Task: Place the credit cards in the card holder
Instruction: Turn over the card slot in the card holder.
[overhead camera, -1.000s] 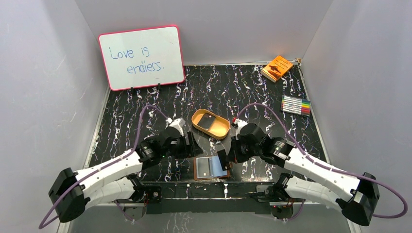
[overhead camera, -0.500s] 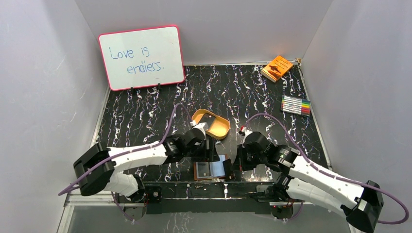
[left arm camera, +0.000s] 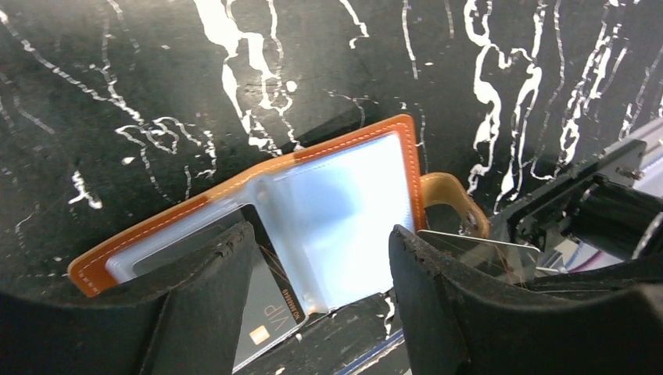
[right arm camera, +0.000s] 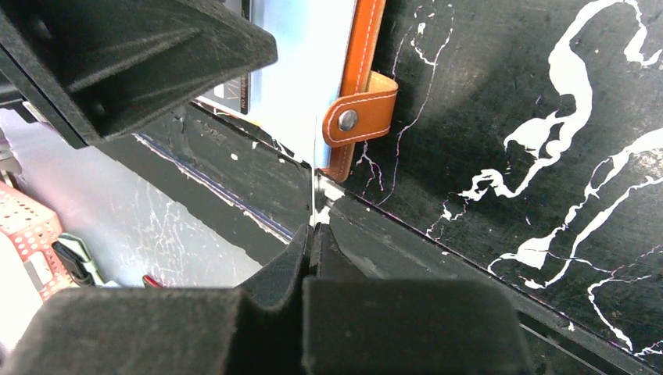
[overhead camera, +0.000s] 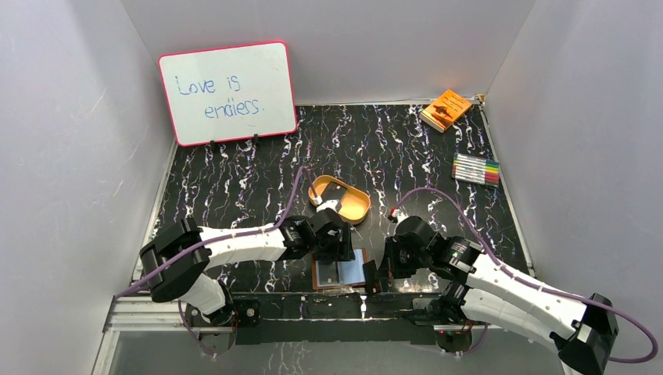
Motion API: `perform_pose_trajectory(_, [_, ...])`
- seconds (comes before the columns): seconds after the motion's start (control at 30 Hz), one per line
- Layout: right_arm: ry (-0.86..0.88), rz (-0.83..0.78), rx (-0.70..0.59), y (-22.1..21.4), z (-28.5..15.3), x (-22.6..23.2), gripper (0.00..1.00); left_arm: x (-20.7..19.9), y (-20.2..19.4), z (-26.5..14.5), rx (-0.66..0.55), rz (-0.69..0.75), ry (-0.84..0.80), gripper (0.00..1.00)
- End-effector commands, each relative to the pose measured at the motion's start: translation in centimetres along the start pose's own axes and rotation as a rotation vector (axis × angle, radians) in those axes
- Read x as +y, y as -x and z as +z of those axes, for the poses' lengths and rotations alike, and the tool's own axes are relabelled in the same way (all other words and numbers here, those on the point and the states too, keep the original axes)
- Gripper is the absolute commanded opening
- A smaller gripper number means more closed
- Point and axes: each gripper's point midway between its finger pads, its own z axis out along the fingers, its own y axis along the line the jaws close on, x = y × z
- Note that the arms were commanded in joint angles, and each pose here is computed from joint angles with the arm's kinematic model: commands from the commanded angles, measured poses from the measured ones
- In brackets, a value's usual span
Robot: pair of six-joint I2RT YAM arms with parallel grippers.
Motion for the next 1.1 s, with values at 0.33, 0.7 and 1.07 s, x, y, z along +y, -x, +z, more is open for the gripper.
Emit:
perform_pose_trajectory(0.33, [-0.006,0.012,-0.024,0.5,0.3,0.1,0.00,1.4,1.0,-1.3,-0.069,-0.042,0.074,0.60])
perform_pose_trajectory(0.7, [0.051,-0.012,-0.041,1.6,0.1,1.9,0.00,1.7,1.5,-2.2,-0.106,-0.056,0.078,0.60])
perform_pose_trajectory(1.07, [0.023,0.012,-0.002,0.6,1.0,0.9,0.00,2.3,1.2,-2.3,-0.111,-0.069,0.085,0.60])
